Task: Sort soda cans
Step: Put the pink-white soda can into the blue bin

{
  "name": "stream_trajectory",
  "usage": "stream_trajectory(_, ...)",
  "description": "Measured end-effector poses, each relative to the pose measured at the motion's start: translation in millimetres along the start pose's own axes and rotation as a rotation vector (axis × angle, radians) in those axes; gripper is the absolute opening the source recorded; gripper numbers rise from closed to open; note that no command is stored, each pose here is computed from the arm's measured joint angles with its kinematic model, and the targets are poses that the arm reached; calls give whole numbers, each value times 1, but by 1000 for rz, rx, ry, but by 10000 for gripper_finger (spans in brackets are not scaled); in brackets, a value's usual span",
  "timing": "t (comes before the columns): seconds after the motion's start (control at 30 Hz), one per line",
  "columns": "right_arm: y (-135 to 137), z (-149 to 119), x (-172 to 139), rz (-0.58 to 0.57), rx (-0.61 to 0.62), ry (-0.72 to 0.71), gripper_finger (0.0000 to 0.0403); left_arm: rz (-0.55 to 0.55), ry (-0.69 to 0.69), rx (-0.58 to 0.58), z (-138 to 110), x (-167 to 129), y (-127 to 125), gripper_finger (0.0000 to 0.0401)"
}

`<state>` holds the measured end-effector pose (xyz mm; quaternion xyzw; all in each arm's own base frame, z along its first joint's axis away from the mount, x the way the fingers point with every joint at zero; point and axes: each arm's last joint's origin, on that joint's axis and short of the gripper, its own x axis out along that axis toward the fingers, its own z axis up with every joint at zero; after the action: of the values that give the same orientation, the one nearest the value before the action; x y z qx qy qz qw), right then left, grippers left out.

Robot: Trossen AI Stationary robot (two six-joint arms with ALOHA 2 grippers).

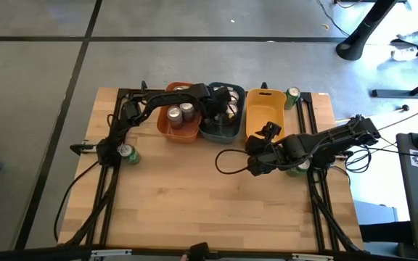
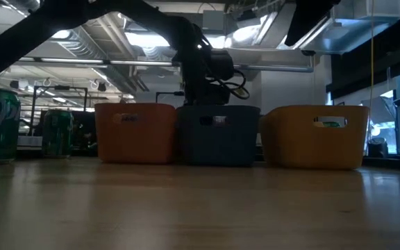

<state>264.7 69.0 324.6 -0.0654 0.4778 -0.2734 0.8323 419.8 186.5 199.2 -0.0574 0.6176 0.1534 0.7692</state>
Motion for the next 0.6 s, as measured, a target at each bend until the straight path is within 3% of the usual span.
stream_trajectory(0.3,0,0,0,1,-10,0,360,1,-15,17,0,-6,0,330)
stream_trajectory(0.6,-1,1,0,-31,-22,-23,360,28,-119,37,-3,-74,2,331)
